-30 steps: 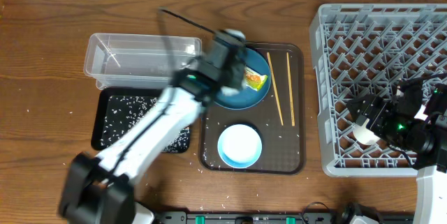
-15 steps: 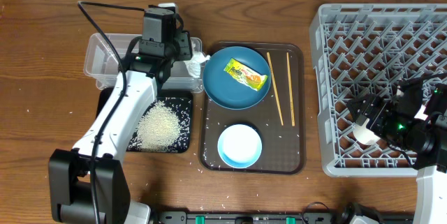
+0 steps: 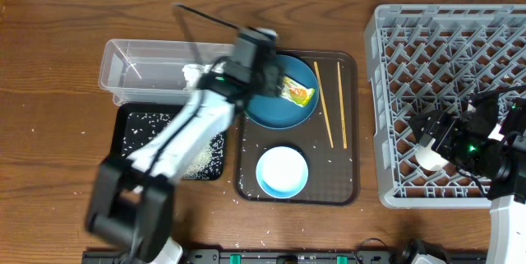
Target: Sort waste into correct bins and load items into the dishwasher rack
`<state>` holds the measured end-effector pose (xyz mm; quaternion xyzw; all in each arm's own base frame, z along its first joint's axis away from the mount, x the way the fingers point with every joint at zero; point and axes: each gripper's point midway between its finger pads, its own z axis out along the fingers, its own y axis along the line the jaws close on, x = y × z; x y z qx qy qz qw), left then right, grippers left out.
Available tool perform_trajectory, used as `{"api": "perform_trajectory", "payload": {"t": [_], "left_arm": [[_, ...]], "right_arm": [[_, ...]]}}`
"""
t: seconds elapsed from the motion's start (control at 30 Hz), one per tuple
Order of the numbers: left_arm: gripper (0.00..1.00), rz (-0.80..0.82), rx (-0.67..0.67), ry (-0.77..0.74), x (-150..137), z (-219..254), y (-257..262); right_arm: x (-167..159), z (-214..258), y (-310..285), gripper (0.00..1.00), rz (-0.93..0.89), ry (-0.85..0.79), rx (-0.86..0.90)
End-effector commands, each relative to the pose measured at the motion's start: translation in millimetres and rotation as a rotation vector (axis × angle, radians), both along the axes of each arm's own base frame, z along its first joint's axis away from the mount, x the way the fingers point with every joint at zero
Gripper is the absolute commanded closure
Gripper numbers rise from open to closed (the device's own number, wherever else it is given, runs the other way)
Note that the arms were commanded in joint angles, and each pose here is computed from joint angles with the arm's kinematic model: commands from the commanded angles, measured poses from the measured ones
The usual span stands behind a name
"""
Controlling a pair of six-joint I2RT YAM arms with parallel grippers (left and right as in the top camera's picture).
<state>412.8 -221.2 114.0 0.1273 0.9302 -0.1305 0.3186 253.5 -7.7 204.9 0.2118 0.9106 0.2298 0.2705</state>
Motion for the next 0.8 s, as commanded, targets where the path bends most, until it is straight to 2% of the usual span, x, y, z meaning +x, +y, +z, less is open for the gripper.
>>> {"api": "perform_trajectory", "payload": {"t": [0.0,0.13,0.33,0.67,0.77], "left_arm": [[0.28,0.03,0.057,0.07,-0.7,-48.9,-3.2],[0.28,0.216,-0.059,0.173,1.8,-78.3,-7.4],[0.28,0.273,-0.169,0.209,5.7,-82.1,-19.9],[0.29,0.206,-0.092,0.266,-14.3,-114.6,-33.0],[0.43,0.198,-0.072,0.283,-19.0,-119.3,-31.4]], "right_arm": [[-0.4,-1.0,2.5,0.17,0.006,0.002,0.004],[-0.8,-1.3,2.7,0.17,0.006,0.005,0.005],[-0.8,-1.2,2.7,0.17,0.006,0.004,0.006],[-1.6,-1.8,3.1,0.18,0.006,0.009,0.007],[-3.0,-2.6,3.6,0.17,0.006,0.016,0.01]]}}
